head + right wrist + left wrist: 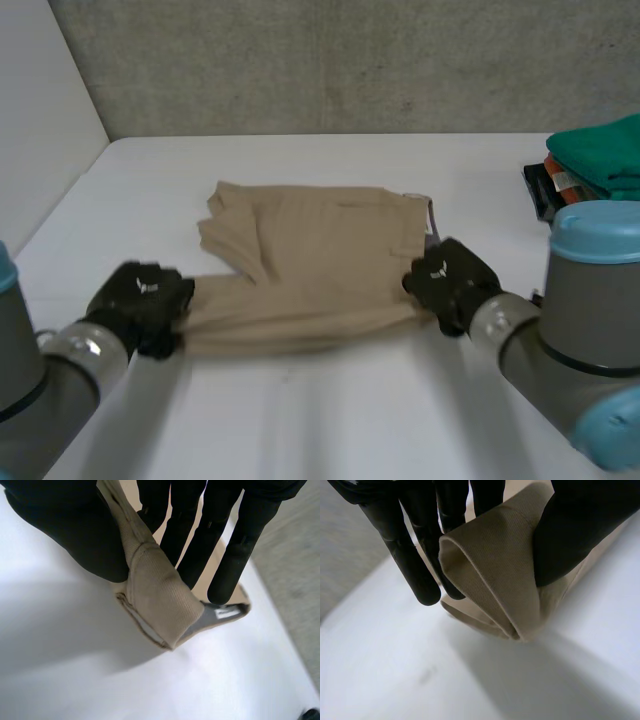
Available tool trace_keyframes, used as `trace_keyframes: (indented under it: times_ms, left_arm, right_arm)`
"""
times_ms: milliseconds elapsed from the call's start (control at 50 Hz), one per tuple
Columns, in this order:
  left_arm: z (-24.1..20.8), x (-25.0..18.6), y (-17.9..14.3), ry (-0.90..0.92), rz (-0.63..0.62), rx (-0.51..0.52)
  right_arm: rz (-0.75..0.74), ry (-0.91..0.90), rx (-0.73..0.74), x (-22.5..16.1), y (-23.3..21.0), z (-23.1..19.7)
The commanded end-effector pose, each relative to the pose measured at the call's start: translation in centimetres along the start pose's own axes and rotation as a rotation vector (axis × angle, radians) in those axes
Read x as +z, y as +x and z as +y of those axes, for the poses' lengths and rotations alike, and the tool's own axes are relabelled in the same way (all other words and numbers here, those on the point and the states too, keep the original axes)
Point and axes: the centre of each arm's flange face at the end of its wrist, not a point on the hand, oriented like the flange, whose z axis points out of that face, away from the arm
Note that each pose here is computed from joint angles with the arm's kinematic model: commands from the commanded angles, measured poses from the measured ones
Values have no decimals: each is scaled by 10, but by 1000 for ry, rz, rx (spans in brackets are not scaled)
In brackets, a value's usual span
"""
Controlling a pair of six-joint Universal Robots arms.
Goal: Fold the laundry.
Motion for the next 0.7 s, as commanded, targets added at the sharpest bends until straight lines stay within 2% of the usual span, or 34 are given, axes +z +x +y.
trace_keyframes:
  times_ms: [20,60,120,200,300,380,440,580,700]
  left_arm:
    - [13,-64,22,-234,241,208]
    - [13,-77,26,-277,310,255]
    - [4,-73,23,-226,306,282]
    - [-16,-44,12,-96,202,253]
    - [-49,21,-15,89,6,151]
    - [-69,64,-30,190,-102,102]
    - [-78,95,-35,227,-160,84]
    - [-67,157,-35,158,-219,98]
    - [-60,176,-30,125,-211,100]
  right_arm:
    - [-253,-242,-108,-63,-13,15]
    - [-303,-256,-138,-72,-13,16]
    - [-266,-184,-155,-65,-7,9]
    - [-149,-97,-117,-37,8,3]
    - [49,-26,18,9,32,-5]
    - [174,0,88,44,46,-3]
    - [264,25,87,70,54,-2]
    - [377,111,44,119,59,2]
    - [428,165,-4,147,54,6]
